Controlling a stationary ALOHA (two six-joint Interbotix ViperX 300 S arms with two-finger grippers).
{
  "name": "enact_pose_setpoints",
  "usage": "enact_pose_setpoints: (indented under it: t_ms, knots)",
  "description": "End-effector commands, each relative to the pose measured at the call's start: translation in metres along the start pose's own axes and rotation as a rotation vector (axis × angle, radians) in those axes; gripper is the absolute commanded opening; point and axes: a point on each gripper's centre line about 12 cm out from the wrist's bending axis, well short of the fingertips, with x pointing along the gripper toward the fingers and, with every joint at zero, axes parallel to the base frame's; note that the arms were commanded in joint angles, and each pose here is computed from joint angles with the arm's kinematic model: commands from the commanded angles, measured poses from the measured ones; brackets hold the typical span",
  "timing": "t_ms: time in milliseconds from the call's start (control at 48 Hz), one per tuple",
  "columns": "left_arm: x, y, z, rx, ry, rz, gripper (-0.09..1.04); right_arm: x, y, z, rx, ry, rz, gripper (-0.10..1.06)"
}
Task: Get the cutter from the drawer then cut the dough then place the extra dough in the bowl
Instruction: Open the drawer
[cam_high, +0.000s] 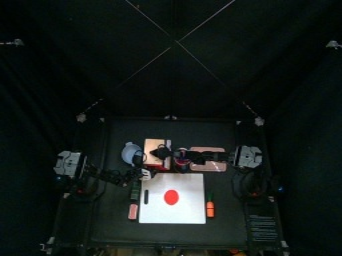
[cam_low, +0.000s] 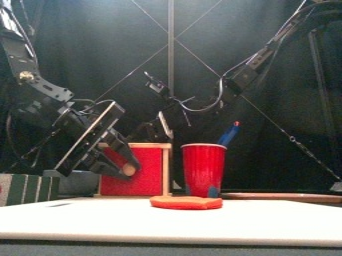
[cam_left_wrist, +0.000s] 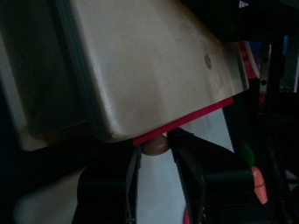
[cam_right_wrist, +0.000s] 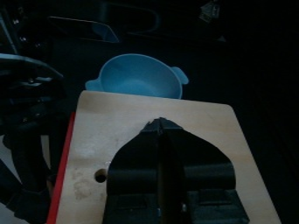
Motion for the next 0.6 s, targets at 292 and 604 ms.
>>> enact_pose_setpoints:
  t_ms: [292, 604]
  knots:
    - [-0.010, -0.007, -0.021, 0.021, 0.090, -0.014, 0.55, -0.003, -0.009, 0.004, 0.001, -0.004, -0.017, -0.03]
    - [-0.015, -0.009, -0.033, 0.042, 0.127, -0.024, 0.55, -0.006, -0.015, 0.001, 0.006, 0.003, -0.030, -0.03]
